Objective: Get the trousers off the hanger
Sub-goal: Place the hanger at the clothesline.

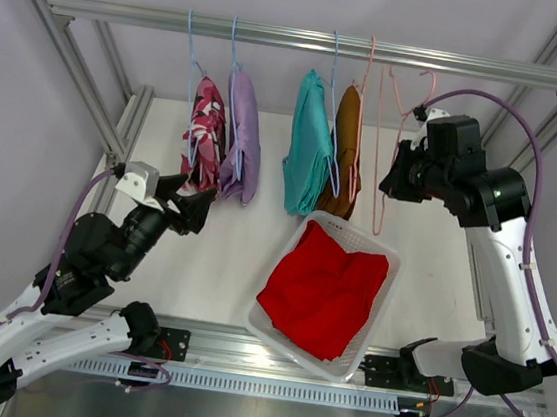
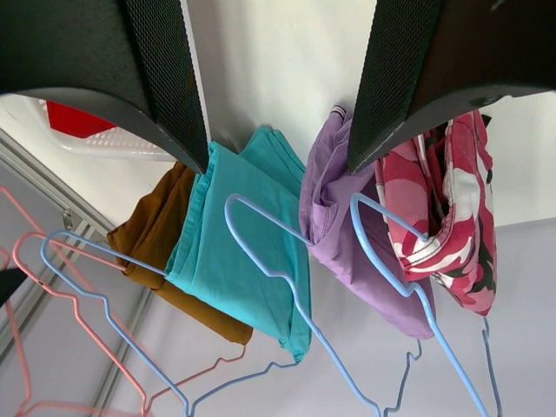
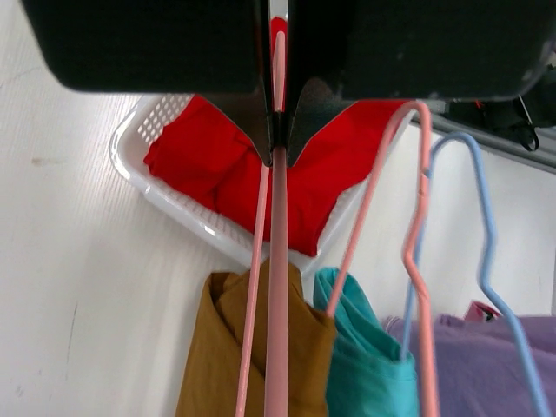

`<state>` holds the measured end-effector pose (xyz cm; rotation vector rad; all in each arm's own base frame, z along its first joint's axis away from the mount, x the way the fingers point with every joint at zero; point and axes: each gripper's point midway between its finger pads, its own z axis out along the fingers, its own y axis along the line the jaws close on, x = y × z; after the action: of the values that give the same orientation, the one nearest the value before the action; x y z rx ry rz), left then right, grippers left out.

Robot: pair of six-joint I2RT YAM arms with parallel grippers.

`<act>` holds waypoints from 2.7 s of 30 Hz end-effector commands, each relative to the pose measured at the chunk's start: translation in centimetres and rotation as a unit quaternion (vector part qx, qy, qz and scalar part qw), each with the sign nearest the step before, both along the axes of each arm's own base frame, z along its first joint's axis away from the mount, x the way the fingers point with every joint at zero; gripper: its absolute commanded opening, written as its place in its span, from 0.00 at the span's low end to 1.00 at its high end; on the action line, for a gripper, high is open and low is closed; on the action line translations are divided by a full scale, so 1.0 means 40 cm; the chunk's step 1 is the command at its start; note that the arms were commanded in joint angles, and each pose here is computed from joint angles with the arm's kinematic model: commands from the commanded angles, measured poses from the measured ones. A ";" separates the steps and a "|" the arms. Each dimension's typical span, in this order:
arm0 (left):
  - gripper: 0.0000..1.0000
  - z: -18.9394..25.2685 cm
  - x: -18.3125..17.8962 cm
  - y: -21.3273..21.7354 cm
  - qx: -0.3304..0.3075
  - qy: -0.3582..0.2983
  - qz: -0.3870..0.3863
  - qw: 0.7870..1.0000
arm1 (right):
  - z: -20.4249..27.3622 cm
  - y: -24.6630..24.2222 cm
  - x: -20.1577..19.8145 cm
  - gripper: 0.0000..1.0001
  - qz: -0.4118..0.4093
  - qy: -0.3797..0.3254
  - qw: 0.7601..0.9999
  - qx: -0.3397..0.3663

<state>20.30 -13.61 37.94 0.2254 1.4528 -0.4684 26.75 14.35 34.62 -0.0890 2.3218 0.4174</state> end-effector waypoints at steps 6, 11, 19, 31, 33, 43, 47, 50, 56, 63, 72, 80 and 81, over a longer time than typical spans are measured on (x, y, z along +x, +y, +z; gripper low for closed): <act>0.72 0.010 0.009 0.011 -0.010 -0.010 0.015 1.000 | 0.118 -0.006 0.075 0.00 0.004 -0.054 0.999 -0.002; 0.76 -0.001 0.015 0.011 -0.009 -0.008 0.022 1.000 | 0.110 -0.001 0.128 0.00 -0.004 -0.052 0.999 0.004; 0.79 -0.004 0.018 0.012 -0.009 -0.008 0.025 1.000 | 0.137 -0.040 0.198 0.00 -0.029 -0.064 0.997 0.020; 0.81 0.001 0.013 0.010 -0.011 -0.010 0.018 1.000 | 0.096 -0.038 0.264 0.00 -0.024 -0.039 0.998 0.034; 0.81 0.000 0.012 0.010 -0.011 -0.010 0.018 1.000 | 0.083 -0.035 0.271 0.00 -0.022 -0.033 0.999 0.033; 0.82 0.004 0.009 0.009 -0.012 -0.012 0.014 1.000 | 0.055 -0.028 0.282 0.00 -0.018 -0.017 0.999 0.031; 0.82 0.003 0.009 0.010 -0.011 -0.012 0.015 1.000 | 0.047 -0.023 0.288 0.00 -0.015 -0.013 0.999 0.033; 0.82 0.003 0.009 0.011 -0.011 -0.013 0.015 1.000 | 0.044 -0.017 0.288 0.00 -0.009 -0.009 0.999 0.038; 0.82 0.006 0.007 0.009 -0.012 -0.015 0.012 1.000 | 0.039 -0.022 0.277 0.00 -0.012 -0.006 0.999 0.035; 0.82 0.004 0.007 0.008 -0.010 -0.014 0.011 1.000 | 0.055 -0.028 0.266 0.07 -0.015 -0.014 0.999 0.038; 0.82 0.005 0.006 0.005 -0.009 -0.015 0.008 1.000 | 0.067 -0.027 0.253 0.27 -0.011 -0.020 0.999 0.042; 0.83 0.003 0.005 0.005 -0.008 -0.016 0.006 1.000 | 0.067 -0.031 0.235 0.55 -0.011 -0.019 0.999 0.043; 0.83 0.002 0.006 0.002 -0.007 -0.015 0.006 1.000 | 0.068 -0.033 0.229 0.58 -0.011 -0.019 0.999 0.043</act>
<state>20.54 -13.58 37.54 0.2092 1.4449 -0.4641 36.96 13.19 35.35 -0.0078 2.3270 0.4760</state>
